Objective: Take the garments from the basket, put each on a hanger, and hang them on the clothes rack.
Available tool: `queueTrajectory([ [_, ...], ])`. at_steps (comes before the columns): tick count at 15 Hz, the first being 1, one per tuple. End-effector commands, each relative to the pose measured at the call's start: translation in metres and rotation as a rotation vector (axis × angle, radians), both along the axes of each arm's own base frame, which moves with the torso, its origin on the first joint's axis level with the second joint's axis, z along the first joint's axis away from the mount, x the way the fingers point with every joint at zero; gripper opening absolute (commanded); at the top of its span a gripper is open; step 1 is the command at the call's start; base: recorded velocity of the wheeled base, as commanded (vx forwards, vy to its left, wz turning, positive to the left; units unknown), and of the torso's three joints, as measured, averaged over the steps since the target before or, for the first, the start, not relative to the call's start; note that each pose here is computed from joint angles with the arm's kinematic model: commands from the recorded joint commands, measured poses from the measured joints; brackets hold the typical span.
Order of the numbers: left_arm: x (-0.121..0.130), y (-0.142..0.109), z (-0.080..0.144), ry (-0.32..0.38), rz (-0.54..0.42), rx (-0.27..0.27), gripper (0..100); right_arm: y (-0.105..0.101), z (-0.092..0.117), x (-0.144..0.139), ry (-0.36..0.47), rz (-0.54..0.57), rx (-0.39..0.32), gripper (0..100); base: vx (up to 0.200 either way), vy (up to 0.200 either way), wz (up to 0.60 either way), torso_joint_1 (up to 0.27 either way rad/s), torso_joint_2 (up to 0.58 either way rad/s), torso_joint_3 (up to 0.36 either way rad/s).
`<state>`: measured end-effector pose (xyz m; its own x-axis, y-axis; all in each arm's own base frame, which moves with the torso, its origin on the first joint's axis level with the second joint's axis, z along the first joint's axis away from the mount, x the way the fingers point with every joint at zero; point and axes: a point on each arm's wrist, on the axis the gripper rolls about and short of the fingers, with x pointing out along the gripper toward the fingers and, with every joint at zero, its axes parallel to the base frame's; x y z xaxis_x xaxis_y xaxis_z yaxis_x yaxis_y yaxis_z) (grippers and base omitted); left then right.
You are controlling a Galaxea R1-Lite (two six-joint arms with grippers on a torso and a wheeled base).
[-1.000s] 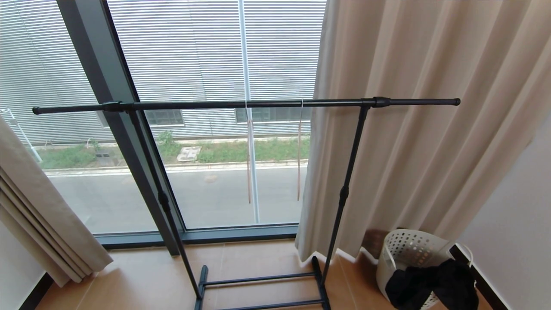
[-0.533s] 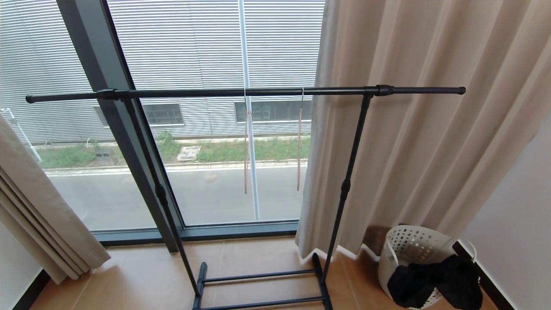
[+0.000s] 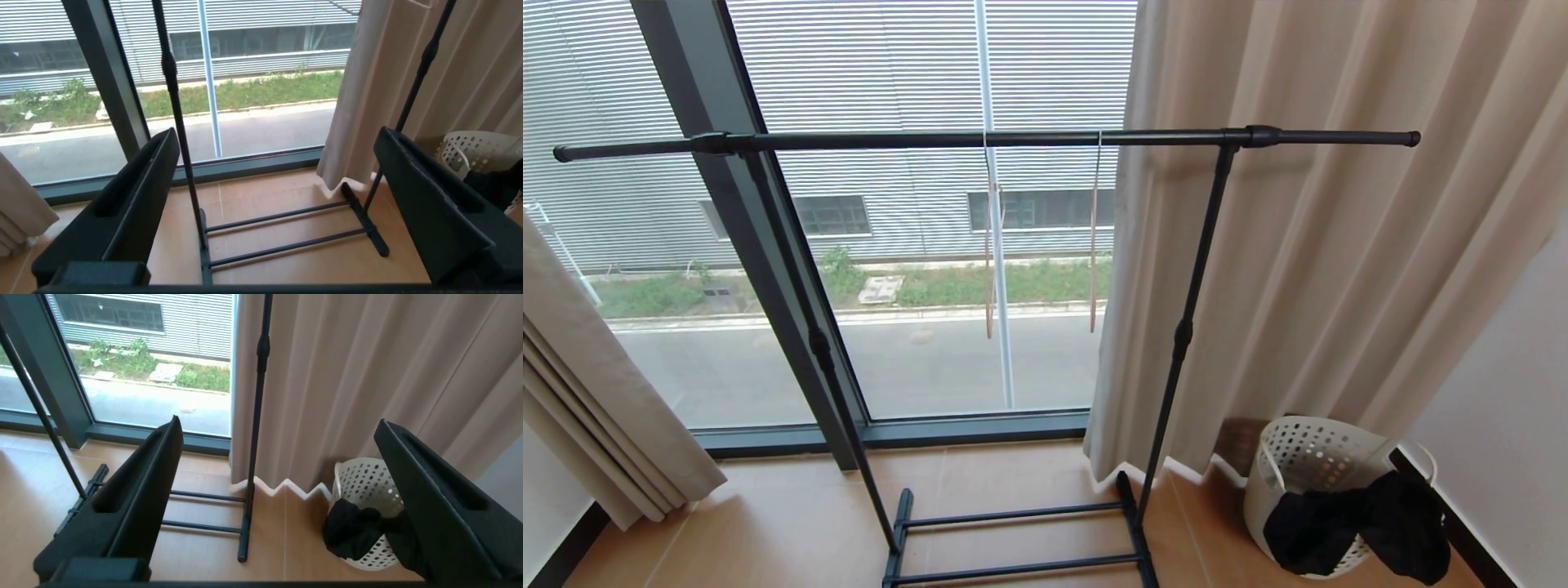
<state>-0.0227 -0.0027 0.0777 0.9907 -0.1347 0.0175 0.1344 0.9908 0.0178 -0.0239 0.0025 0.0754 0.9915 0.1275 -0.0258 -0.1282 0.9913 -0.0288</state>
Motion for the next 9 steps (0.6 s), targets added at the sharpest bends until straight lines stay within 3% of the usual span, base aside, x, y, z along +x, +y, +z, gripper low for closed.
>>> queueTrajectory([
  [1, 0.0, 0.0, 0.0, -0.001, 0.0, 0.0, 100, 0.0, 0.0, 0.0, 0.0, 0.001, 0.0, 100, 0.0, 0.0, 0.0, -0.212, 0.52, 0.305],
  [9, 0.0, 0.0, 0.0, -0.001, -0.001, 0.0, 100, 0.0, 0.0, 0.0, 0.0, 0.001, 0.0, 100, 0.0, 0.0, 0.0, -0.212, 0.54, 0.323],
])
